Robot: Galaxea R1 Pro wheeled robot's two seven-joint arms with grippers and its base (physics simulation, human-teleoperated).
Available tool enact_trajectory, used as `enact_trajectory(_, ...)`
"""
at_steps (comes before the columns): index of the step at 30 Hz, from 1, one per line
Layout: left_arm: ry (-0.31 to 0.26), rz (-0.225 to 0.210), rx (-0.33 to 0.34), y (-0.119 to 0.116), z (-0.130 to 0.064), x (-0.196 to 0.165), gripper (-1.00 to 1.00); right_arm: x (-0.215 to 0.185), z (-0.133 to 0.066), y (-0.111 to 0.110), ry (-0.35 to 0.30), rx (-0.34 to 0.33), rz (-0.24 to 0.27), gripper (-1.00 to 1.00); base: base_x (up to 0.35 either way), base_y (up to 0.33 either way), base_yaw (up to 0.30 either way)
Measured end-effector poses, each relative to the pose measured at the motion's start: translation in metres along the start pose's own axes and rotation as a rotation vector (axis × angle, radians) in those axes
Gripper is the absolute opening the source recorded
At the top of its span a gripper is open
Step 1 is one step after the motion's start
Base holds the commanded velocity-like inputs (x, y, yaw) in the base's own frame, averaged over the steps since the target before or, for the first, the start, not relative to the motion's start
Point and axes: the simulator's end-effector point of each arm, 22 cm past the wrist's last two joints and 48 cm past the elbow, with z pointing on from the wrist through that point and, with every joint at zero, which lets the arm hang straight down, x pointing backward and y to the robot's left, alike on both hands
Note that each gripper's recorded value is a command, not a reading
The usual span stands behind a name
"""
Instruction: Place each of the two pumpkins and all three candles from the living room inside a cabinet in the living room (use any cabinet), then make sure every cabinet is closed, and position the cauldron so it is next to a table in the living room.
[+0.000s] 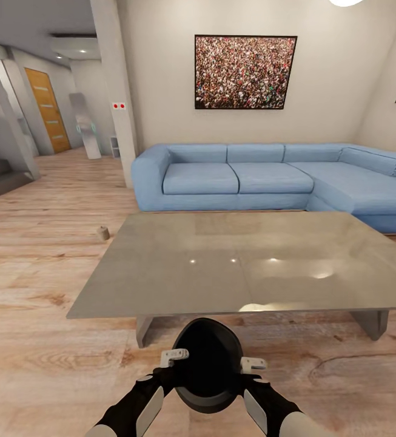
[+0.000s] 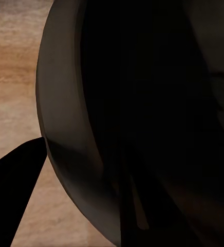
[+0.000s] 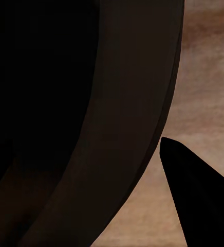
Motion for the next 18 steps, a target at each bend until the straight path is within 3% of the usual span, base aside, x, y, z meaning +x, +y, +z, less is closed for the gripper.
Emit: enact_trajectory(18, 0.056, -0.015, -0.008, 0.008, 0.014, 0.028, -1.00, 0.029, 0.016, -0.003, 0.059, 0.005, 0.004, -1.00, 0.000, 0.000, 0.000)
